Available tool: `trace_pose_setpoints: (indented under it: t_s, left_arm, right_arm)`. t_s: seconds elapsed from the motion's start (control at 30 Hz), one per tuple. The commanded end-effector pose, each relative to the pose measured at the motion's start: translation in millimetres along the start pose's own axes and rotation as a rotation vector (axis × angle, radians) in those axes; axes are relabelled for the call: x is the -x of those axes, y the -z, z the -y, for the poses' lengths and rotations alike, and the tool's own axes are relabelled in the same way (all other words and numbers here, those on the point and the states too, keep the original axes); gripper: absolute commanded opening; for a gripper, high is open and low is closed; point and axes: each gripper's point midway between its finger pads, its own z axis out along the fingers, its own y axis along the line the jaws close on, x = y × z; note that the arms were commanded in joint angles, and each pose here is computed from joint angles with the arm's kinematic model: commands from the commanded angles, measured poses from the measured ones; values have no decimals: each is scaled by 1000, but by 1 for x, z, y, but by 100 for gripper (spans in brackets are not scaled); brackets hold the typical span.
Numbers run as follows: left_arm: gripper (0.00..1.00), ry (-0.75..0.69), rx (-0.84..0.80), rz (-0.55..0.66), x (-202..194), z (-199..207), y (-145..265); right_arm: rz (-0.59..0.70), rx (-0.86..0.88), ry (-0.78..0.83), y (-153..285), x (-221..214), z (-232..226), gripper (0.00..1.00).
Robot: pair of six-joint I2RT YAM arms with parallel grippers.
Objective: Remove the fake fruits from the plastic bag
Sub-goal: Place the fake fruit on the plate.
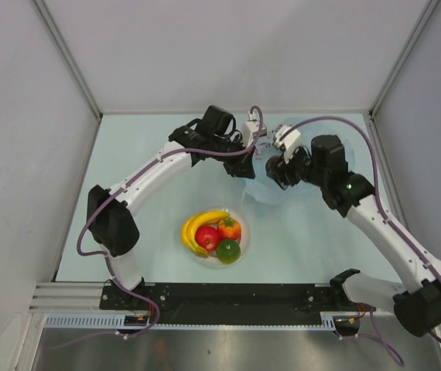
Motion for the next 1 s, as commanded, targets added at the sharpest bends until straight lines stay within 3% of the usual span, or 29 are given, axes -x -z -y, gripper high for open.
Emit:
trace_pose_setpoints:
  t_s: [0.0, 0.17, 0.43, 0.97]
  left_arm:
    - [0, 40, 15, 77, 21, 3, 2]
    - [0, 66, 15, 102, 21, 3, 1]
    - [0, 38, 71, 92, 18, -4, 13]
    - [0, 35, 89, 100, 15, -9, 22]
  right_arm:
    - [-130, 133, 35, 30, -39, -63, 34]
    - [-186, 282, 85, 38, -62, -96, 31]
    - [-174, 659, 342, 33, -73, -208, 34]
    - [-253, 603, 297, -23, -129, -209, 36]
